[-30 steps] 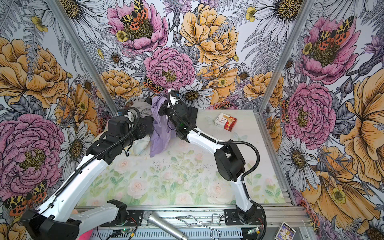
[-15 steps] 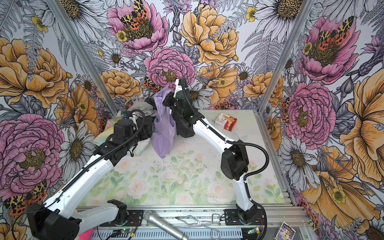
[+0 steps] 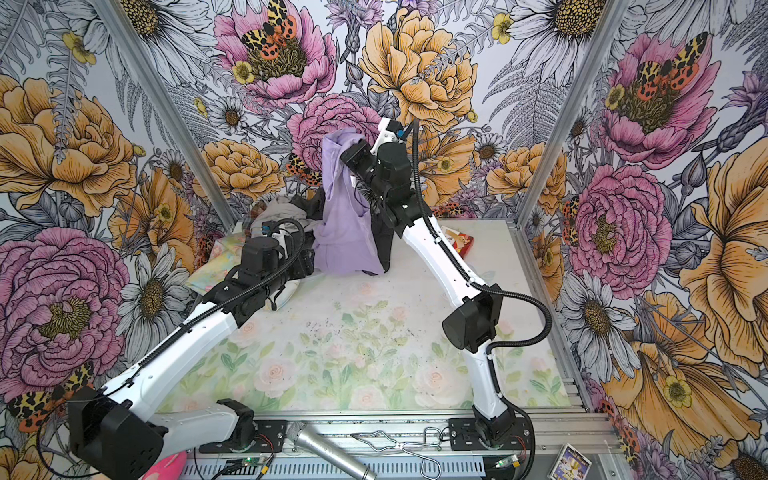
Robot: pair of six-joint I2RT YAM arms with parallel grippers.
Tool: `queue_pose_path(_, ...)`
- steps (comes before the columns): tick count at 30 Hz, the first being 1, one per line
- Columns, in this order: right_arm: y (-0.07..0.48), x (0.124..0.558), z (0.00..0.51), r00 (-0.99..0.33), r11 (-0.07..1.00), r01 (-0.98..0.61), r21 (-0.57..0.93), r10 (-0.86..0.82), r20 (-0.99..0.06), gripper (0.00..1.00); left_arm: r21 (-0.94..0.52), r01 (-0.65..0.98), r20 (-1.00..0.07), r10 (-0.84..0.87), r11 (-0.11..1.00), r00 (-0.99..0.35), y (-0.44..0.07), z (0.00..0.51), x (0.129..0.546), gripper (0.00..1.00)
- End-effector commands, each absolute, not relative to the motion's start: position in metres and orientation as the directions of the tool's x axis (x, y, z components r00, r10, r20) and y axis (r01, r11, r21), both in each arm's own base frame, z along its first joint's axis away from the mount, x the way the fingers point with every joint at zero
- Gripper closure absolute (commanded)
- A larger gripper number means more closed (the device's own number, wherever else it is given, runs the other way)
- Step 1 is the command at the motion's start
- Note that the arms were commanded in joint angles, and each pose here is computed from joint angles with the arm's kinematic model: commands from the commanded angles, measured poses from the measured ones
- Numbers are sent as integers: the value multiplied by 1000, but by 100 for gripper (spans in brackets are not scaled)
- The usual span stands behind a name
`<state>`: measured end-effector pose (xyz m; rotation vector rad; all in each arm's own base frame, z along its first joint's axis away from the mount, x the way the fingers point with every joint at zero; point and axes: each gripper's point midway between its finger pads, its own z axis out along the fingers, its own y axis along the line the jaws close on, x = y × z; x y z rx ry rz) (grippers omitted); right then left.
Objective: Pick out a specific cloth from the pile
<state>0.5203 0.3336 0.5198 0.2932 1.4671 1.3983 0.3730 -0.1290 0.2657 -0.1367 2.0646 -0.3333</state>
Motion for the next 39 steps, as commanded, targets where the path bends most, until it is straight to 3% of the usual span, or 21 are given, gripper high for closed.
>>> queue_pose_path(1, 313, 512, 563, -416, 175, -506, 845, 808, -417, 100, -274, 72, -861, -212, 959, -462, -135, 279, 378, 23)
queue_pose_path(21, 203, 448, 654, -281, 200, -581, 789, 860, -425, 100, -239, 130, -864, -150, 962, -481, -167, 273, 393, 23)
queue_pose_path(34, 104, 396, 625, -163, 340, -460, 820, 876, -454, 100, -232, 208, -872, -109, 950, -477, -208, 276, 402, 23)
queue_pose_path(39, 62, 384, 590, -156, 398, -341, 852, 870, -469, 100, -233, 228, -872, -100, 945, -479, -220, 276, 402, 22)
